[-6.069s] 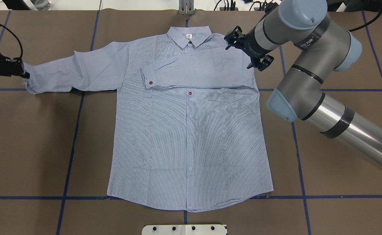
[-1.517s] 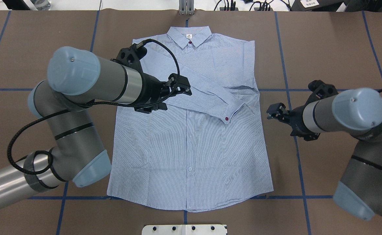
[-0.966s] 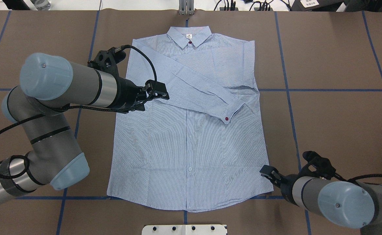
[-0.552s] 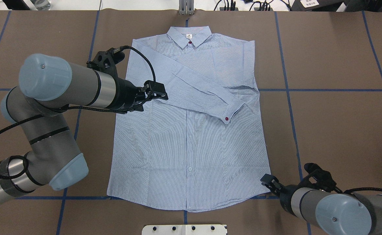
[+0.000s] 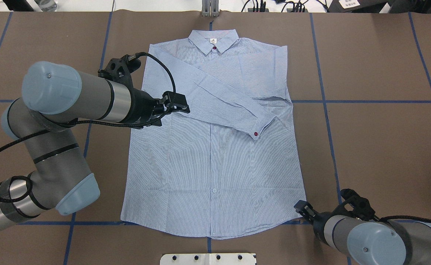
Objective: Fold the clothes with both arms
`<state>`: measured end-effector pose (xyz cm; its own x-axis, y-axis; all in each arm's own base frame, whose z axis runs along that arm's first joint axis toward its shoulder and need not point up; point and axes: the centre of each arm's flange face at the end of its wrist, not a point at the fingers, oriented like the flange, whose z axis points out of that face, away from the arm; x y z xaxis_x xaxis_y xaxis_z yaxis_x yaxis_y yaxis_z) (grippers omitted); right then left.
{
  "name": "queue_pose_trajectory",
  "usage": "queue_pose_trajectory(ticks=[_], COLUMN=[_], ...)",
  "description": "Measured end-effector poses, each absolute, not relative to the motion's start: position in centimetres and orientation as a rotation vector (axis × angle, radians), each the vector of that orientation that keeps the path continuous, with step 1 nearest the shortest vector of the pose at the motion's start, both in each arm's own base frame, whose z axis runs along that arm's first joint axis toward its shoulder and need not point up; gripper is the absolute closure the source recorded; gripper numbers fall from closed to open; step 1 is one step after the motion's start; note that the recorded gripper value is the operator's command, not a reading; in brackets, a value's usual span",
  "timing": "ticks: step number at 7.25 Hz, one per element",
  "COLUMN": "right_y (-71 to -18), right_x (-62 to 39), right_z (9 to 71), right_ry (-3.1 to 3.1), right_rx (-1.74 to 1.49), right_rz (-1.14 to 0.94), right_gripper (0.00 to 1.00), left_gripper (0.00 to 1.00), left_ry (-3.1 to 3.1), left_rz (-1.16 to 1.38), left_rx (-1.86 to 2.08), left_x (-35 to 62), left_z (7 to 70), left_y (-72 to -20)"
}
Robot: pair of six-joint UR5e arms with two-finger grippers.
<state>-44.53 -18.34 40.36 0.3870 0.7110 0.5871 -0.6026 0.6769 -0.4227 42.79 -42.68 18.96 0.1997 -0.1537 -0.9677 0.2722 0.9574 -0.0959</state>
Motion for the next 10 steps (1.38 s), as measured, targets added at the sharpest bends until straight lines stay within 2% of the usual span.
queue_pose_trajectory(ticks=[3,4,6,7,8,9,10], right_y=[-18.35,-18.37,-18.44,-18.47,-18.51,-18.54,-18.57], right_x=[-44.88,-44.93,-44.88,-44.84,-44.79,-44.74,-44.68], right_z=[41.03,41.11,40.97,40.89,40.79,40.68,40.59], right_ry=[-0.811,-0.81,-0.814,-0.816,-0.818,-0.82,-0.823], right_rx=[-0.146,-0.146,-0.147,-0.147,-0.147,-0.147,-0.148], right_rz=[0.84,0.84,0.842,0.842,0.844,0.845,0.846], right_gripper=[0.26,0.35,0.62,0.68,0.8,1.0,1.0], left_gripper=[0.02,0.02,0.02,0.02,0.02,0.02,0.02], left_ry=[1.338,1.337,1.337,1.337,1.337,1.337,1.337], left_rz=[-0.298,-0.299,-0.3,-0.3,-0.3,-0.3,-0.3], left_rx=[0.104,0.105,0.106,0.106,0.106,0.106,0.106], left_x=[42.84,42.84,42.82,42.81,42.82,42.83,42.83], left_z=[18.96,18.96,18.96,18.96,18.96,18.96,18.96], left_y=[-42.63,-42.64,-42.67,-42.67,-42.67,-42.66,-42.66])
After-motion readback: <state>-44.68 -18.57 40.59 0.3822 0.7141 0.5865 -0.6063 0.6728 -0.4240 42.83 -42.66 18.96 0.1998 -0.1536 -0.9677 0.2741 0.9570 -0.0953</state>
